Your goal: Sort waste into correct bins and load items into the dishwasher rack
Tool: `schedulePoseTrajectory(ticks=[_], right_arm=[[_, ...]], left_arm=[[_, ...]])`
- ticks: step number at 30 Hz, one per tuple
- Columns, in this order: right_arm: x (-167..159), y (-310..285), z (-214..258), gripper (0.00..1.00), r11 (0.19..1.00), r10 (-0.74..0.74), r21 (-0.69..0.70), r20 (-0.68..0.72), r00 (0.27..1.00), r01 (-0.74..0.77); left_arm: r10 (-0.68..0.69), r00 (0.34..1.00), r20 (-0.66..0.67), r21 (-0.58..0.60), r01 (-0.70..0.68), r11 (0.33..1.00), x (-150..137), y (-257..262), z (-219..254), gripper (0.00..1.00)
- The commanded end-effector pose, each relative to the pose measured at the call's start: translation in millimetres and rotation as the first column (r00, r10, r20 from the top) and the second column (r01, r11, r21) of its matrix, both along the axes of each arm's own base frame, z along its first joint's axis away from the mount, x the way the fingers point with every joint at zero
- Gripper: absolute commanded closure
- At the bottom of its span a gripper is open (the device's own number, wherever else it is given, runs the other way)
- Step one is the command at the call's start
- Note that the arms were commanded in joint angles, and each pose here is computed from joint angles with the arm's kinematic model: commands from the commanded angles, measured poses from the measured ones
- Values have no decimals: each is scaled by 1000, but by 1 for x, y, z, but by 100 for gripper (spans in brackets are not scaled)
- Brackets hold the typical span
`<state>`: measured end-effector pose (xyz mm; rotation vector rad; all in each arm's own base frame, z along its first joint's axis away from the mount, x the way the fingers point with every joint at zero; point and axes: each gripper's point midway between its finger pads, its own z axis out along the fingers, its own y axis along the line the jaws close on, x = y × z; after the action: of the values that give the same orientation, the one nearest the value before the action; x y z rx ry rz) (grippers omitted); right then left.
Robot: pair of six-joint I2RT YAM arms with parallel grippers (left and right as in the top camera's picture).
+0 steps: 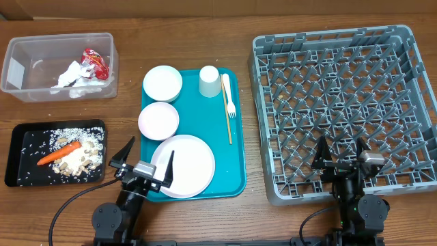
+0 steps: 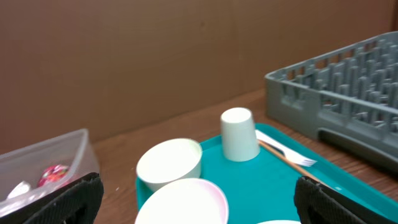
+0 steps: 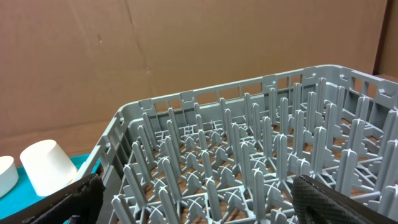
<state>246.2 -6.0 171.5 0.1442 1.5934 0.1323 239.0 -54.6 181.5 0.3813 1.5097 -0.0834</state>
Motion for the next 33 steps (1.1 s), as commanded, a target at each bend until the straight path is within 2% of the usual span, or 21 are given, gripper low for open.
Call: schedulePoseTrajectory(ticks=[1,4,10,33], right_arm=[[0,1,-1,0,1000,2,-7,5,1000,-2],[0,1,-1,0,1000,2,-7,5,1000,-2],[0,1,-1,0,1000,2,-7,5,1000,-2],[0,1,-1,0,1000,2,-7,5,1000,-2]], left_arm=[[144,989,-34,5,-144,990,6,24,-12,0],[221,971,-90,21,-220,975,6,38,-26,0],[247,965,-86,20,-246,969,7,44,-25,0],[248,965,-87,21,-247,969,7,44,-25,0]])
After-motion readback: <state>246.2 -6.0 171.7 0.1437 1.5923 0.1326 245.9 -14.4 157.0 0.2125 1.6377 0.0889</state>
